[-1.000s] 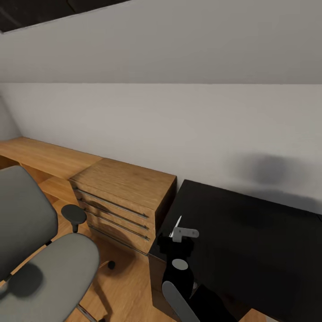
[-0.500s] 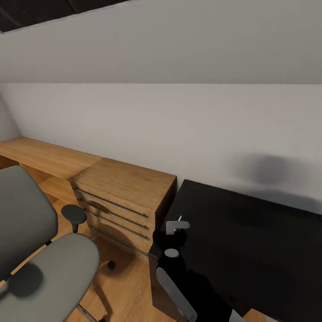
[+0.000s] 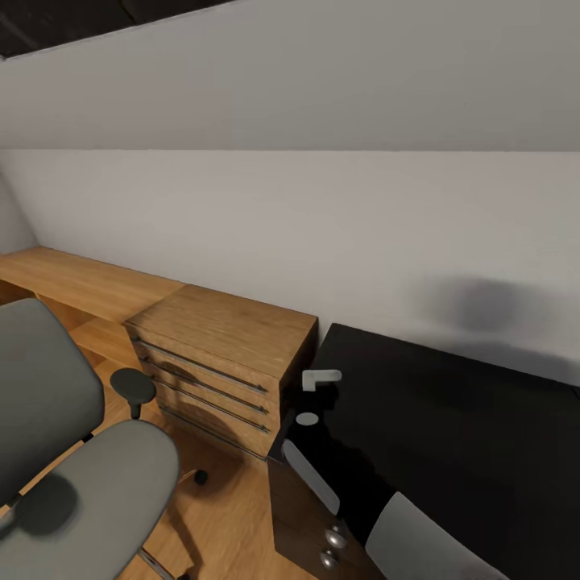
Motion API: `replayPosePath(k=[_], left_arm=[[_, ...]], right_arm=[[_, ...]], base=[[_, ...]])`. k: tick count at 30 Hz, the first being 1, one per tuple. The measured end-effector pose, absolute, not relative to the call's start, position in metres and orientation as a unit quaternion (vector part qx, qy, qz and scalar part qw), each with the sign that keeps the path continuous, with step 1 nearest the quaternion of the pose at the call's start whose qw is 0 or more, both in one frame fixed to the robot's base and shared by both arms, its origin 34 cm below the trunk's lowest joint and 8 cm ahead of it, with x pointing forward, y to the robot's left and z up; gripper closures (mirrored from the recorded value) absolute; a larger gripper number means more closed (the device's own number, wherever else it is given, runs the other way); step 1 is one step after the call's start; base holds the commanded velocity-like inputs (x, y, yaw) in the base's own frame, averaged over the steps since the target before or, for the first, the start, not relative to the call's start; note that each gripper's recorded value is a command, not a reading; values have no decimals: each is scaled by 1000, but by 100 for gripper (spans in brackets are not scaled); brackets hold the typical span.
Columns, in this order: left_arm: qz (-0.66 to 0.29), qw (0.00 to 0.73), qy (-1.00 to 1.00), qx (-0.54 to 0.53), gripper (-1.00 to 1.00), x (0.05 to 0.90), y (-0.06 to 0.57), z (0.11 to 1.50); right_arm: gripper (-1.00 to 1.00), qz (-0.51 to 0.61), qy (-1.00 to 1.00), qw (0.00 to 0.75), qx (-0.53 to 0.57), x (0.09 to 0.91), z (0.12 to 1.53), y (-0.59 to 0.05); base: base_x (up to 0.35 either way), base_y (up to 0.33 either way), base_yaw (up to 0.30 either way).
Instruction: In the bedroom, organize the workspace by keeping the computer under the desk, ensuring the monitor is on the desk, placing the keyboard on the desk next to the monitor, placing the mouse on the desk next to the keyboard, moving the folder from the swivel chair onto the desk next to the mouse, stacking the notebook on top of the folder with the pen on top of the notebook, and positioning the swivel chair next to the desk.
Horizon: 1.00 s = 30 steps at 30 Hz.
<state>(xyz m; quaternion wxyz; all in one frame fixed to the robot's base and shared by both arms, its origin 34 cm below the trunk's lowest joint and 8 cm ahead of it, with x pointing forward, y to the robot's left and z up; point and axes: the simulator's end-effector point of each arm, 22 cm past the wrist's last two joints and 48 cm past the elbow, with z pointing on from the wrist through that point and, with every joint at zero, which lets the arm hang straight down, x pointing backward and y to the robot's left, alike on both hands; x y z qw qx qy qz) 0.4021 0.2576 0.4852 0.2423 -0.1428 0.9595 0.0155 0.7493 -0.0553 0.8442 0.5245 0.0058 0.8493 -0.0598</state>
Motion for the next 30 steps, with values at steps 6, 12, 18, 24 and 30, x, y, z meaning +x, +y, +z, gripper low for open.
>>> replayPosePath(k=[6, 12, 18, 24, 30], left_arm=[[15, 242, 960, -143, -100, 402, 258, 485], [16, 242, 960, -143, -100, 402, 258, 485], [16, 242, 960, -143, -100, 402, 258, 485], [16, 242, 960, -143, -100, 402, 258, 485], [16, 242, 960, -143, -100, 402, 258, 485]], right_arm=[[-100, -66, 850, 523, 23, 754, 836, -68], [-100, -80, 858, 505, 47, 755, 817, -89], [-100, -75, 874, 477, 51, 750, 790, -95], [-100, -57, 895, 439, 47, 738, 754, -93], [-100, -56, 897, 436, 49, 735, 746, -95]], base=[[0, 0, 0], [0, 0, 0], [0, 0, 0], [0, 0, 0], [0, 0, 0]])
